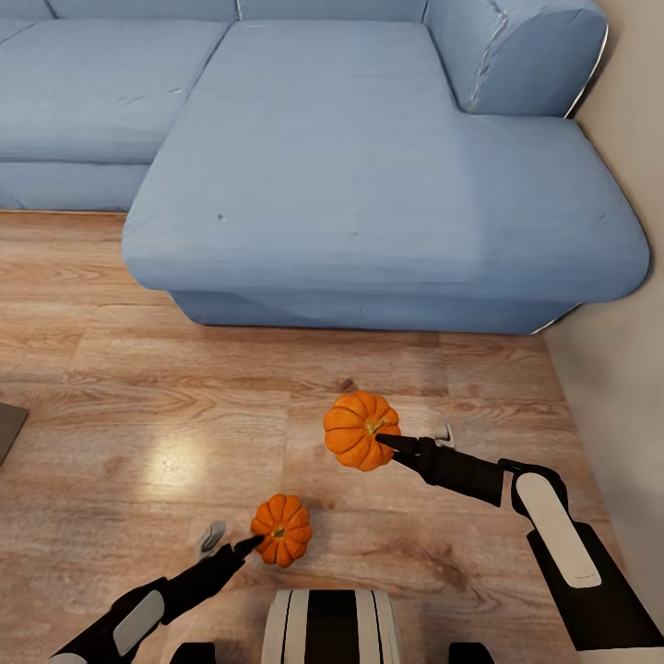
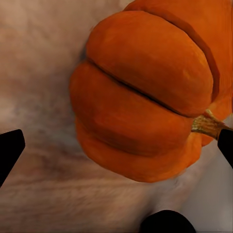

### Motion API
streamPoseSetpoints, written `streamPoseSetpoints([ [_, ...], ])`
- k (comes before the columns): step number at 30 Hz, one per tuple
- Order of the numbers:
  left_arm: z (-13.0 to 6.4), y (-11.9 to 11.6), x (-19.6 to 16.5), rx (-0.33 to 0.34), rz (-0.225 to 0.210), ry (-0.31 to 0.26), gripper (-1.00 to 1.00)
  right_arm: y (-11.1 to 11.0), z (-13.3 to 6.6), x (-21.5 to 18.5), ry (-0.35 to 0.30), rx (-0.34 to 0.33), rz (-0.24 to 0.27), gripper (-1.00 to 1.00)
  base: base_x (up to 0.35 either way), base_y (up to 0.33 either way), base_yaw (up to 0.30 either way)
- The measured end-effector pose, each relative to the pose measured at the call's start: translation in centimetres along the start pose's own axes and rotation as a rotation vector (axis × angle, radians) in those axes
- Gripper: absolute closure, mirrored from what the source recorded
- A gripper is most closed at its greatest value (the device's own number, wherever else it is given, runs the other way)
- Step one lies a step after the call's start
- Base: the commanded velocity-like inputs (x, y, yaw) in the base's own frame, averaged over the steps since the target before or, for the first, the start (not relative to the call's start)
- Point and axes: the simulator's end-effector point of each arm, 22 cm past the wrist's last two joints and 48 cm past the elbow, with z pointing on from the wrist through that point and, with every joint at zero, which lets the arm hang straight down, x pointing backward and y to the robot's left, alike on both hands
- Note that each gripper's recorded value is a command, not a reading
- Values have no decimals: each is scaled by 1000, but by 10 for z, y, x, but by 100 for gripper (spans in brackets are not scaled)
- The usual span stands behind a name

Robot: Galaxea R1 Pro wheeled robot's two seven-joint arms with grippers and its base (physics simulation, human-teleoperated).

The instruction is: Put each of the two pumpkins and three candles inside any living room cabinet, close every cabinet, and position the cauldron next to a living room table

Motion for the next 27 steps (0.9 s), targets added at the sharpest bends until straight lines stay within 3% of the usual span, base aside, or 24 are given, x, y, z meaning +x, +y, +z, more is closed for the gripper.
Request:
streamPoseSetpoints([
  [17, 2, -16, -8, 39, 57, -14, -100, 0, 0, 0, 0, 1, 0, 100, 0, 0, 0],
  [27, 2, -20, -11, 56, 64, -18, -100, 0, 0, 0, 0, 1, 0, 100, 0, 0, 0],
])
